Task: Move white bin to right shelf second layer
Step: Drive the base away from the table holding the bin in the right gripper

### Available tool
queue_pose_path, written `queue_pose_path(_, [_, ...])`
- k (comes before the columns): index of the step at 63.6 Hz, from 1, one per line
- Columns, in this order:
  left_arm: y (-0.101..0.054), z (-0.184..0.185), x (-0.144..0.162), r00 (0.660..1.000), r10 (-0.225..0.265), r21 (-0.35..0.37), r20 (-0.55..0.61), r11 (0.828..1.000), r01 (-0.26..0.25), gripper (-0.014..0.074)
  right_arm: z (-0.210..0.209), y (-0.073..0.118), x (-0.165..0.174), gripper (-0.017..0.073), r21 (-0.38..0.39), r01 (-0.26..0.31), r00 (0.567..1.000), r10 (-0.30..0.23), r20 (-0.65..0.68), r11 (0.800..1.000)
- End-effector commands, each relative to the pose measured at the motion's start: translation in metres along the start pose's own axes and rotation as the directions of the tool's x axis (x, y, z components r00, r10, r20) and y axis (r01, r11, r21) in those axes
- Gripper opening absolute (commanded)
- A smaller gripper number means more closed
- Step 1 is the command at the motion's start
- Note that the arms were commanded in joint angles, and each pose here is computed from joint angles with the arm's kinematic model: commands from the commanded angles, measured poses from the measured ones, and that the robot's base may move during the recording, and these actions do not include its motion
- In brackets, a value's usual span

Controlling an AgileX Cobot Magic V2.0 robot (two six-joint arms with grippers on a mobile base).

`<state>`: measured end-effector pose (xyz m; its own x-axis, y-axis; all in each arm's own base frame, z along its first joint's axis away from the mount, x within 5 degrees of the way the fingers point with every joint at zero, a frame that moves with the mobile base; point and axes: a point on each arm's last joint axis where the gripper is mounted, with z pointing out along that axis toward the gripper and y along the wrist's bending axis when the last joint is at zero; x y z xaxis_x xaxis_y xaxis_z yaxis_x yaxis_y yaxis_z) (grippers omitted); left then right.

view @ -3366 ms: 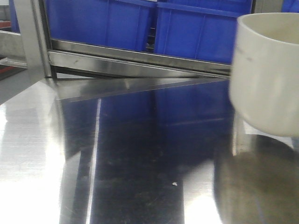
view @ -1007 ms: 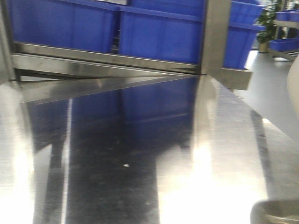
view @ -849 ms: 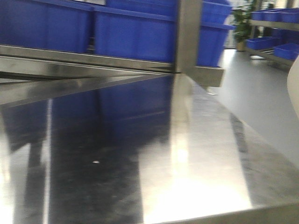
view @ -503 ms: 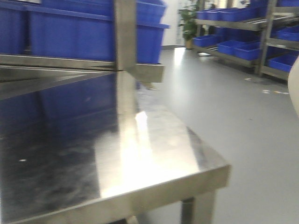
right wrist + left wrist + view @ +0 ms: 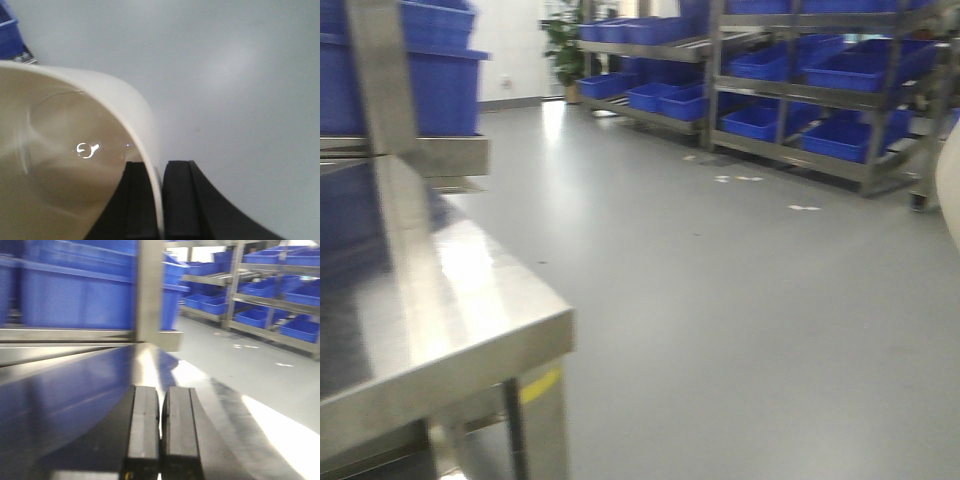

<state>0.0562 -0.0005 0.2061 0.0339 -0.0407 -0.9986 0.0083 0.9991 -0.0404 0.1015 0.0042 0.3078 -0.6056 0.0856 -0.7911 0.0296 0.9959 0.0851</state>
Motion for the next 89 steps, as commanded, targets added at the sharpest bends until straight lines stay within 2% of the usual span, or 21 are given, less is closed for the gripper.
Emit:
queue_pose_path(1, [0.0006, -0.0006, 0.0009, 0.997, -0.010, -0.002, 0.070, 1.000, 0.011, 0.0085, -0.0061, 0.0012, -0.0138, 0.0050, -0.010, 0.001, 0.994, 0.000, 0.107, 1.000])
queue_pose_path(89, [0.0006, -0.0006, 0.0009, 0.997, -0.010, -0.002, 0.070, 1.000, 0.011, 0.0085, -0.0061, 0.0012, -0.0138, 0.0050, -0.010, 0.001, 0.994, 0.000, 0.107, 1.000])
